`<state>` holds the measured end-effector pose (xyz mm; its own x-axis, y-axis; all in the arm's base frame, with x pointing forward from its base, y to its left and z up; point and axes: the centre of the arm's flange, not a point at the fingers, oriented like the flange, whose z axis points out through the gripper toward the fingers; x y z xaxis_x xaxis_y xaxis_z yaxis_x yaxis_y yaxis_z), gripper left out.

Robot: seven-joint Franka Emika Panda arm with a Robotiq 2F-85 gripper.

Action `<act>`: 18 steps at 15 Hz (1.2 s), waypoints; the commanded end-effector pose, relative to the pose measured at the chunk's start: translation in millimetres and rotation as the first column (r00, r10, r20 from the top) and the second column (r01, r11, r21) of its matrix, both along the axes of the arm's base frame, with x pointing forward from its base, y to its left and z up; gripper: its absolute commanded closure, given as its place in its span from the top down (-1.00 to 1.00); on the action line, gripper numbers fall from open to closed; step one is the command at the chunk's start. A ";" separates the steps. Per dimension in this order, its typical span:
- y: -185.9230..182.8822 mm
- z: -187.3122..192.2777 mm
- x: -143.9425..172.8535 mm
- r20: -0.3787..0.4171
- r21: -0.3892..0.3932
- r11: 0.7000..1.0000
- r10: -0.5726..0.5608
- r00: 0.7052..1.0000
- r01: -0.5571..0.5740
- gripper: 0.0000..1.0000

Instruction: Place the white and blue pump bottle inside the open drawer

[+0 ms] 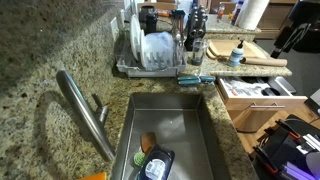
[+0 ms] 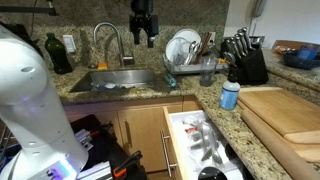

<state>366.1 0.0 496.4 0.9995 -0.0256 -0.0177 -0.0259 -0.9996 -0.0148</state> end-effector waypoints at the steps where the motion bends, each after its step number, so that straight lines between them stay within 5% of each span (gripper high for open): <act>1: 0.0 0.0 0.0 0.000 0.000 1.000 0.000 1.000 0.000 1.00; 9: 0.0 0.0 0.0 0.000 0.000 1.000 0.000 1.000 0.000 1.00; 10: -1.6 1.3 -1.4 0.016 -0.072 0.997 -0.015 1.000 0.016 1.00; 11: -20.1 7.3 -2.9 0.064 -0.101 0.990 -0.096 0.993 0.102 1.00; 14: -101.7 24.5 -28.6 0.101 -0.028 0.963 -0.265 0.959 0.269 1.00; 17: -164.5 26.8 -36.2 0.113 0.062 0.898 -0.441 0.891 0.436 1.00; 18: -141.0 29.0 -37.4 0.104 0.033 0.929 -0.371 0.923 0.370 1.00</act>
